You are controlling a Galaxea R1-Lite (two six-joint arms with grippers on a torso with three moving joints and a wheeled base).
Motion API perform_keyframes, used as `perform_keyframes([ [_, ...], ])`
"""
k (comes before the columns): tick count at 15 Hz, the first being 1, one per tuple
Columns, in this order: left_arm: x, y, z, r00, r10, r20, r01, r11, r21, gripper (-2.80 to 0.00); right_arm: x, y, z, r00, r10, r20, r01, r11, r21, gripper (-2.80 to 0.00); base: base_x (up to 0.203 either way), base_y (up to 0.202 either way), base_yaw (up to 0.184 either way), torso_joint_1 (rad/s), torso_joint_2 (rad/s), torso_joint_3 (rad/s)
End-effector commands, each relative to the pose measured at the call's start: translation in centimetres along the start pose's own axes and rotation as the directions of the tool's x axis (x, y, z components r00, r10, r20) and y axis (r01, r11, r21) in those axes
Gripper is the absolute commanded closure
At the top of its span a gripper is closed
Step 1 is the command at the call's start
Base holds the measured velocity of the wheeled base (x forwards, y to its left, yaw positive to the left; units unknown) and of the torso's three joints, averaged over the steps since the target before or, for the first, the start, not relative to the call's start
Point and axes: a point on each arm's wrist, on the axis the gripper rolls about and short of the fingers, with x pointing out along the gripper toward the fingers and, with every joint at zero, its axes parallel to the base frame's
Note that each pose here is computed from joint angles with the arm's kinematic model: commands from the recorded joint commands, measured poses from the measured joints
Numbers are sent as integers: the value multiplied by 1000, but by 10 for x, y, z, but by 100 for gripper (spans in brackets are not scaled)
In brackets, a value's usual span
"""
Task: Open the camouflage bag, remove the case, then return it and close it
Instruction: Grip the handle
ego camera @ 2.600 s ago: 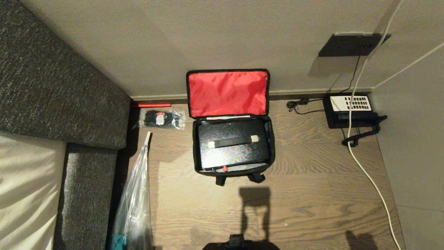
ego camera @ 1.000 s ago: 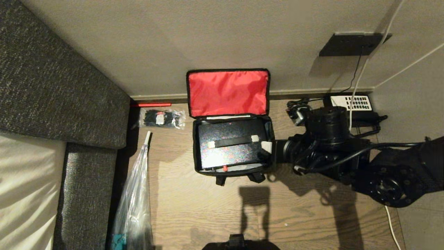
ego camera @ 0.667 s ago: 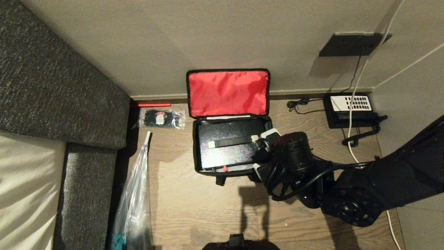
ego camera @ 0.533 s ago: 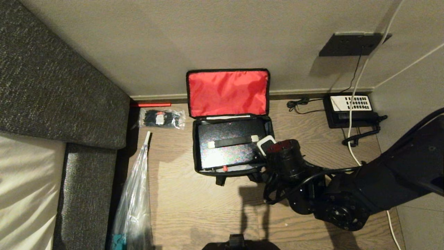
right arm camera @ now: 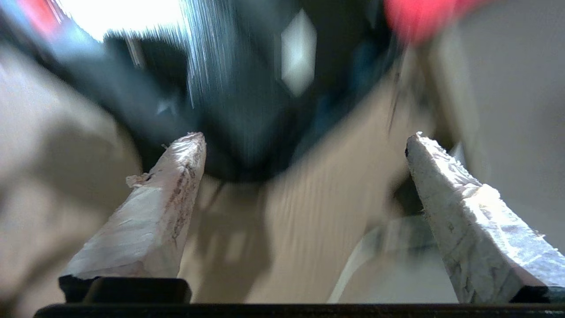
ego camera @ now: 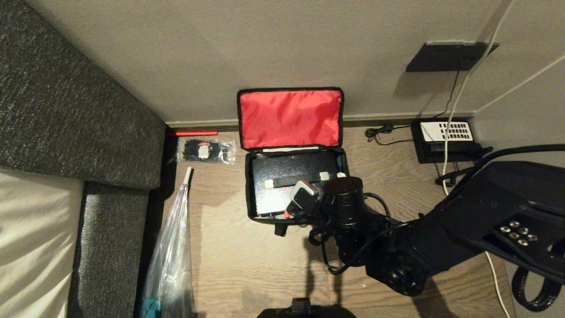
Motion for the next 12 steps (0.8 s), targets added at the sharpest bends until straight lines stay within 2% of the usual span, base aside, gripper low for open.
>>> perform_keyframes([
  [1, 0, 0, -1, 1000, 1, -1, -1, 1000, 0, 0, 10, 7, 12, 986, -2, 168, 16, 996, -82, -280, 0, 0, 0, 0, 0, 0],
  [3, 0, 0, -1, 1000, 1, -1, -1, 1000, -1, 0, 22, 6, 17, 961, -57, 272, 115, 972, -203, -280, 0, 0, 0, 0, 0, 0],
  [4, 0, 0, -1, 1000, 1, -1, -1, 1000, -1, 0, 28, 8, 16, 947, -98, 306, 175, 956, -234, -280, 0, 0, 0, 0, 0, 0],
  [5, 0, 0, -1, 1000, 1, -1, -1, 1000, 0, 0, 36, 13, 12, 945, -104, 310, 192, 944, -269, -280, 0, 0, 0, 0, 0, 0],
  [7, 0, 0, -1, 1000, 1, -1, -1, 1000, -1, 0, 47, 20, 4, 952, -111, 284, 199, 932, -303, -280, 0, 0, 0, 0, 0, 0],
  [9, 0, 0, -1, 1000, 1, -1, -1, 1000, 0, 0, 52, 22, 0, 966, -148, 210, 214, 916, -340, -280, 0, 0, 0, 0, 0, 0],
  [11, 0, 0, -1, 1000, 1, -1, -1, 1000, 0, 0, 56, 22, 1, 971, -221, 94, 240, 909, -340, -280, 0, 0, 0, 0, 0, 0],
  [12, 0, 0, -1, 1000, 1, -1, -1, 1000, 0, 0, 59, 22, 7, 967, -247, 69, 256, 911, -324, -280, 0, 0, 0, 0, 0, 0],
])
